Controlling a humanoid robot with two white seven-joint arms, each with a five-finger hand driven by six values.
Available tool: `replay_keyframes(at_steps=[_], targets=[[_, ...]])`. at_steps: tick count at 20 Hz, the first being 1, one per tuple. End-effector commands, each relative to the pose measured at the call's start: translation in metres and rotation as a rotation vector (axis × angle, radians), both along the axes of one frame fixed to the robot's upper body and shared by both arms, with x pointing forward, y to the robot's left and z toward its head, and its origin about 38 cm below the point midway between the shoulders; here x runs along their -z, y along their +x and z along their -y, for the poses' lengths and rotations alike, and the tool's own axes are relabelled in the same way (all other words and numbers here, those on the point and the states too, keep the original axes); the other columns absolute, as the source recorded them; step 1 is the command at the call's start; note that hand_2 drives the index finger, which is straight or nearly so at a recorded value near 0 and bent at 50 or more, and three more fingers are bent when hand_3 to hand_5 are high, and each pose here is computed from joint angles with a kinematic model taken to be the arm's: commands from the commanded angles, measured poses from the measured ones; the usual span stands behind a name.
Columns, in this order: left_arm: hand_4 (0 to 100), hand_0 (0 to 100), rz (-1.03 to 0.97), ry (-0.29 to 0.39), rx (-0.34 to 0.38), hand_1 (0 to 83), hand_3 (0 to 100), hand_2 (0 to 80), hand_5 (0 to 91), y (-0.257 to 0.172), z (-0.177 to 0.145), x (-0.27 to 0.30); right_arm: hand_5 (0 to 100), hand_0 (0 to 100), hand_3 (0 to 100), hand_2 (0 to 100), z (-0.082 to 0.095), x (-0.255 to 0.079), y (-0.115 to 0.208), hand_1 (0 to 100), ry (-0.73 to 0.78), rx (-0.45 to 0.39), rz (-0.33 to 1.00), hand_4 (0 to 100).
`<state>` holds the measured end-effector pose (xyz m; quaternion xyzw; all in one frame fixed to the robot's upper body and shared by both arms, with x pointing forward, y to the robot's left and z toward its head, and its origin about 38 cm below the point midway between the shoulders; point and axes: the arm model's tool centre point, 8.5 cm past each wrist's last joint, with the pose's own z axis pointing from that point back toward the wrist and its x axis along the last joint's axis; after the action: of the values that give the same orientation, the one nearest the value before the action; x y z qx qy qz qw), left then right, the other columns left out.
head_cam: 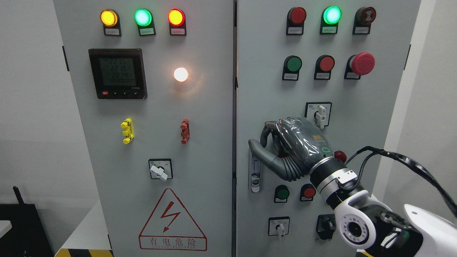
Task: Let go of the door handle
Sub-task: 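Lift the right hand up off the handle, opening the fingers, then hook the right hand's fingers on the door edge and pull it open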
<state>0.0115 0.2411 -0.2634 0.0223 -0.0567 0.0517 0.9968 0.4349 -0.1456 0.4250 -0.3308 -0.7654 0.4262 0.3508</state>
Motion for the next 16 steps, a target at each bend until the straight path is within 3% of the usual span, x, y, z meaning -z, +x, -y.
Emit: replay_keyframes(at_steps=[1,16], targets=[[0,12,0.0,-0.002,-0.002,38.9,0,0.0,0.0,-0.009,0.001,0.001,100,51,100,59,-0.005,-0.001,-0.005,17,-0.006,-0.02,0.019,96],[0,12,0.0,-0.002,-0.002,38.9,0,0.0,0.0,-0.009,0.001,0.001,100,51,100,59,-0.006,-0.019,-0.013,16,-0.011,-0.036,0.145,96]])
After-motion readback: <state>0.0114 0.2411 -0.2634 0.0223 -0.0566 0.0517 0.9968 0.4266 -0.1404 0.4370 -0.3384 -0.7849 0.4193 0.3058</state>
